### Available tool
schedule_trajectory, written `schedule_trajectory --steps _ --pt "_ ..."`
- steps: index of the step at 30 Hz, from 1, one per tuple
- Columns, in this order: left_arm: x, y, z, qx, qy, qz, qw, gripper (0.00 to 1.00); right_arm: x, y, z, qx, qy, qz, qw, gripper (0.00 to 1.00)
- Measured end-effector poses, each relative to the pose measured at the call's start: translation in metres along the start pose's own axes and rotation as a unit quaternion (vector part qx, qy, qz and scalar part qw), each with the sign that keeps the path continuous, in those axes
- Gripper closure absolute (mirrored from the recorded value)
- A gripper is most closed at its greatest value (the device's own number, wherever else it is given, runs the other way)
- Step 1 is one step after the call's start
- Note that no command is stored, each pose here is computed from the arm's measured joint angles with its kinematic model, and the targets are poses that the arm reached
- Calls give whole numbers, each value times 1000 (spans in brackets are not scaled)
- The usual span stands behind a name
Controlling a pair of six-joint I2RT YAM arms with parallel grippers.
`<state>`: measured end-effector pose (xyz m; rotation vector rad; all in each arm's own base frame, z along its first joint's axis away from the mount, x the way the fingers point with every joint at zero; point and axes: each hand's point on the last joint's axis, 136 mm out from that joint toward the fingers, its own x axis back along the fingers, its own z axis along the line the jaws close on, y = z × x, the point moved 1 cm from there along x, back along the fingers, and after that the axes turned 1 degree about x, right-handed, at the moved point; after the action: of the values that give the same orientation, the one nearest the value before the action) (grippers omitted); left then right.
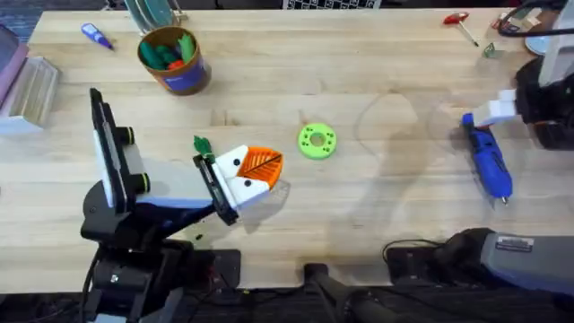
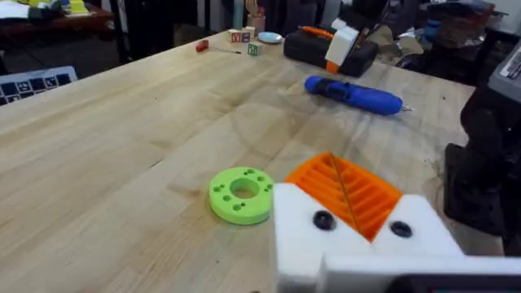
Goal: Pick up the gripper from the table and insert it into the empty holder that is missing its gripper. Then pick up a screw, insert it into the mounting hole, and use the screwdriver to tighten it. Finally, clean up the table by picking up the vegetable and placing it into the bucket.
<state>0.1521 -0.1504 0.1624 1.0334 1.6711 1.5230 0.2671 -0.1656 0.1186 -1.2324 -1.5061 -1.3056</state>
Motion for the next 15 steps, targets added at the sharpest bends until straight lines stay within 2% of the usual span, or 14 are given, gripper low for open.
schedule_trajectory --steps 6,15 --pt "0 0 0 0 0 0 1000 992 -45 -9 14 40 61 51 996 10" --pt "0 0 0 0 0 0 1000 992 -68 -18 22 51 89 87 991 22"
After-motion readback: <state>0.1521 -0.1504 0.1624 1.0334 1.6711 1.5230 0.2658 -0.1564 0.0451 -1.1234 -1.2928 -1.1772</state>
